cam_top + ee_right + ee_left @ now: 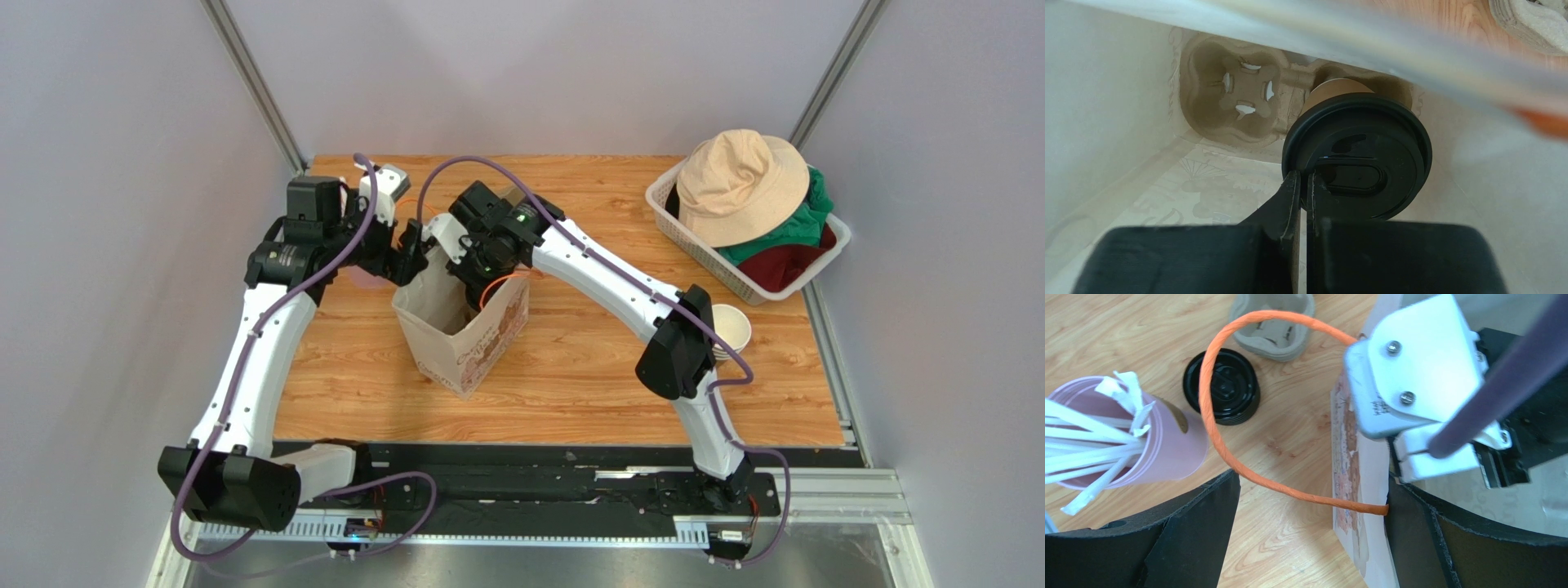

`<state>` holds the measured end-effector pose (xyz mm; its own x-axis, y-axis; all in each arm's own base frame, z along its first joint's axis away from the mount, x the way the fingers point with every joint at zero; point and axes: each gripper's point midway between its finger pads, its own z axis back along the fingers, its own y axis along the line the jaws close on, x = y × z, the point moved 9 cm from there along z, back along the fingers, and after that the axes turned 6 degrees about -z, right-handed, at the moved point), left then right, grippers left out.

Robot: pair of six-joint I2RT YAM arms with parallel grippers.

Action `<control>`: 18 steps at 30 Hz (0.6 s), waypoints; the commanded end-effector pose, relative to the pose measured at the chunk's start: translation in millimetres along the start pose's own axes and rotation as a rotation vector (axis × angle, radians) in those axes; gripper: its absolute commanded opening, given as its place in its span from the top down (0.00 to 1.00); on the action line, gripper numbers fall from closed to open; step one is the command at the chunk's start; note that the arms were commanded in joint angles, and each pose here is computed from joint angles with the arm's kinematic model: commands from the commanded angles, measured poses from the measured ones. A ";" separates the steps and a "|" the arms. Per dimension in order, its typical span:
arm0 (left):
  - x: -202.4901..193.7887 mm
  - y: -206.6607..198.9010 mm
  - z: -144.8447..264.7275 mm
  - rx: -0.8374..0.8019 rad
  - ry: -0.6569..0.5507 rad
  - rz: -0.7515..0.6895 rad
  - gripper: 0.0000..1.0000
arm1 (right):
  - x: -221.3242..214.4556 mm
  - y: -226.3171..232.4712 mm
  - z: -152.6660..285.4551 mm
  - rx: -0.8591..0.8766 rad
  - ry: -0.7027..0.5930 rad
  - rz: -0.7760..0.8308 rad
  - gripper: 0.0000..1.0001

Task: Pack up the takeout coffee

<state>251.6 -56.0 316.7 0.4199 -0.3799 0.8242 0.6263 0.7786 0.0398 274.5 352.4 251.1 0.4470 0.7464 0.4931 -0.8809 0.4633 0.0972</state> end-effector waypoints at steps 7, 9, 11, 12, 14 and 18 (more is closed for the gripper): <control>3.0 12.3 -2.5 0.160 -0.014 0.041 0.08 | 1.5 5.0 27.5 -0.013 -0.053 0.029 1.00; 2.4 13.0 -2.6 0.170 -0.011 0.046 0.07 | 0.0 4.7 27.2 -0.013 -0.043 0.033 1.00; 1.6 14.5 -2.4 0.190 -0.005 0.051 0.08 | -1.1 5.5 26.2 -0.009 -0.036 0.036 1.00; 1.3 15.3 -2.2 0.200 -0.002 0.053 0.07 | -1.9 4.8 26.2 -0.009 -0.030 0.037 1.00; 1.2 15.5 -2.1 0.203 -0.001 0.055 0.07 | -3.0 5.5 26.0 -0.004 -0.021 0.045 1.00; -0.4 16.2 -4.2 0.207 0.006 0.062 0.07 | -6.1 3.9 24.7 -0.007 0.004 0.051 1.00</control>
<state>261.1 -45.4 311.9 0.4671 -0.3472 0.8132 0.4834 0.8703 0.0940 270.7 345.8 247.6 0.4400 0.7694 0.4631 -0.8871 0.4524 0.0913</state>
